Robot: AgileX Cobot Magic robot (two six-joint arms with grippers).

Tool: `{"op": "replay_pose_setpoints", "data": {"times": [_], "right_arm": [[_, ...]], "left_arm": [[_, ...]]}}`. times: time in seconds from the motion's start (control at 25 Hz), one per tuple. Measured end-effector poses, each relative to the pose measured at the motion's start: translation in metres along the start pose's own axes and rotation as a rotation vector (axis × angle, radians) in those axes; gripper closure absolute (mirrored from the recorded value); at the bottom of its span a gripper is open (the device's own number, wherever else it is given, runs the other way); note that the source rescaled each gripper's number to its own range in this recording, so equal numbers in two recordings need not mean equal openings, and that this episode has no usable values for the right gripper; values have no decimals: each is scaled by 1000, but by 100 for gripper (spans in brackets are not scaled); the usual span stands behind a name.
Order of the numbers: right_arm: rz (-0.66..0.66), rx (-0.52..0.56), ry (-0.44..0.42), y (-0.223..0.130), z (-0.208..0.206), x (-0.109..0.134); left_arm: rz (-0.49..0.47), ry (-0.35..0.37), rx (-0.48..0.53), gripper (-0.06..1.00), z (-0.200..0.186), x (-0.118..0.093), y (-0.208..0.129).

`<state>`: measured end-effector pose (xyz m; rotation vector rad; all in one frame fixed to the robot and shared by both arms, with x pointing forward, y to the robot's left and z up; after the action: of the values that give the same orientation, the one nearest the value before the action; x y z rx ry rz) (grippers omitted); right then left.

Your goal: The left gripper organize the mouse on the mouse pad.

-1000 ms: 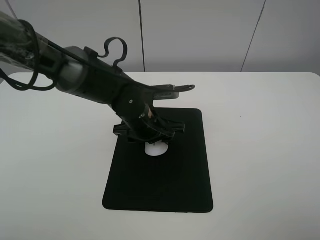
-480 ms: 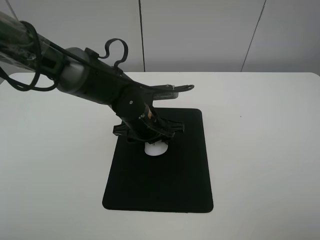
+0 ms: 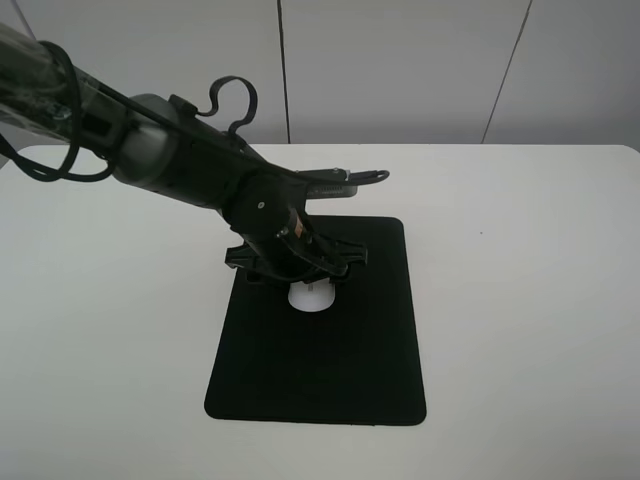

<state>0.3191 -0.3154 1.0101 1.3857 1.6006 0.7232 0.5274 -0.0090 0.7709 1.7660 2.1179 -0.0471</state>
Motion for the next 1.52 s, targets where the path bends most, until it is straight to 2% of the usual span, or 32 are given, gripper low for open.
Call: {"op": "replay_pose_setpoints", "data": {"times": [0.2, 0.32, 0.6, 0.92, 1.12, 1.28, 1.52], "right_arm": [[0, 0, 0, 0, 0, 0], [0, 0, 0, 0, 0, 0], [0, 0, 0, 0, 0, 0], [0, 0, 0, 0, 0, 0], [0, 0, 0, 0, 0, 0], [0, 0, 0, 0, 0, 0], [0, 0, 0, 0, 0, 0]], "left_arm": [[5, -1, -11, -6, -12, -1, 6], [11, -44, -50, -6, -35, -11, 18], [133, -126, -175, -6, -102, -31, 43], [234, -73, -228, -6, -142, -20, 52], [246, -44, -258, -6, -161, 2, 66], [209, -22, -285, -6, -181, 33, 81], [129, 27, -339, -6, -226, 110, 91]]}}
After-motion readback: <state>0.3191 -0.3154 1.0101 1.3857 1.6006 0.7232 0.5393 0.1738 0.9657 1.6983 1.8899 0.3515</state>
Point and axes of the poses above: a point on each arm's last joint axis where the gripper is mounted, z pointing out along that axis toward the gripper, x along the wrist's bending axis when the last joint is at zero, y = z × x, the point moved 10 cm from there along z, pointing out along that axis toward the gripper, and after that the axes turned 15 degrees about -z, right-handed, at the moved point
